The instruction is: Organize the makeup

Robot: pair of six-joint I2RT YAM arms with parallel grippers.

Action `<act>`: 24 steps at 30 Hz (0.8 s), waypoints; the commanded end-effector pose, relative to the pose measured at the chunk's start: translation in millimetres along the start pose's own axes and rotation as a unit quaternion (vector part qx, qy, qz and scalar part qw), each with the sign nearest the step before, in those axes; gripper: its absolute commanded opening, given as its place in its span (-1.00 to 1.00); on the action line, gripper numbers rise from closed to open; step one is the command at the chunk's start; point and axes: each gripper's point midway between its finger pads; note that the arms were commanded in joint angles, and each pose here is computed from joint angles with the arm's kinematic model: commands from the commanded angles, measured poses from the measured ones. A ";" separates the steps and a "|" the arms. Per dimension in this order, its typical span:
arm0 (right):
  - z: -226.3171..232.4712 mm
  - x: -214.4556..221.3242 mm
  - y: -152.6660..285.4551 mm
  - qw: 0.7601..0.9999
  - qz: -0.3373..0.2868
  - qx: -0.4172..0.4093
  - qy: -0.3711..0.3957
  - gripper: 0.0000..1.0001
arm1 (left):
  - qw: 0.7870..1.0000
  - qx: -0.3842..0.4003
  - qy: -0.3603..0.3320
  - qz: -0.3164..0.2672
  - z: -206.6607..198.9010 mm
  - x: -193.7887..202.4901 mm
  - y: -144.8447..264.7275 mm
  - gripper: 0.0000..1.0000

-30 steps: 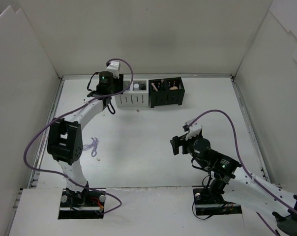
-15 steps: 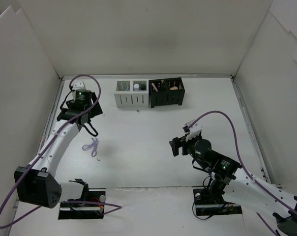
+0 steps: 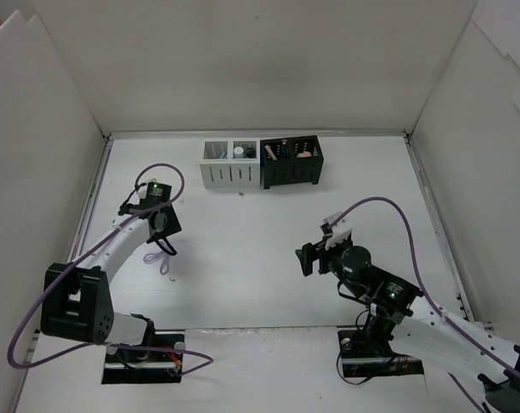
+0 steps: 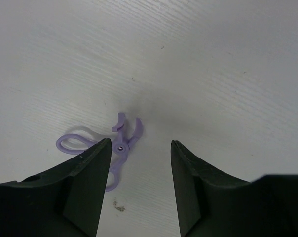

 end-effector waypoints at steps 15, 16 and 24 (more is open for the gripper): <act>6.7 -17.8 -4.5 0.999 -0.042 -0.013 -0.020 0.61 | 0.999 -0.032 0.013 0.029 6.9 17.2 -26.2 -0.01; 7.4 -18.2 -4.7 0.999 -0.043 -0.015 -0.021 0.61 | 0.999 -0.036 0.011 0.031 8.0 17.9 -27.6 -0.01; 6.2 -17.8 -4.7 0.999 -0.044 -0.013 -0.022 0.61 | 0.998 -0.045 -0.001 0.046 6.4 20.8 -37.8 -0.10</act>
Point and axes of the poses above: each gripper's point midway between its finger pads, its own y axis back along the fingers, its own z axis along the line the jaws close on, x = y × z, and after that the axes turned 5 degrees about y, right-handed
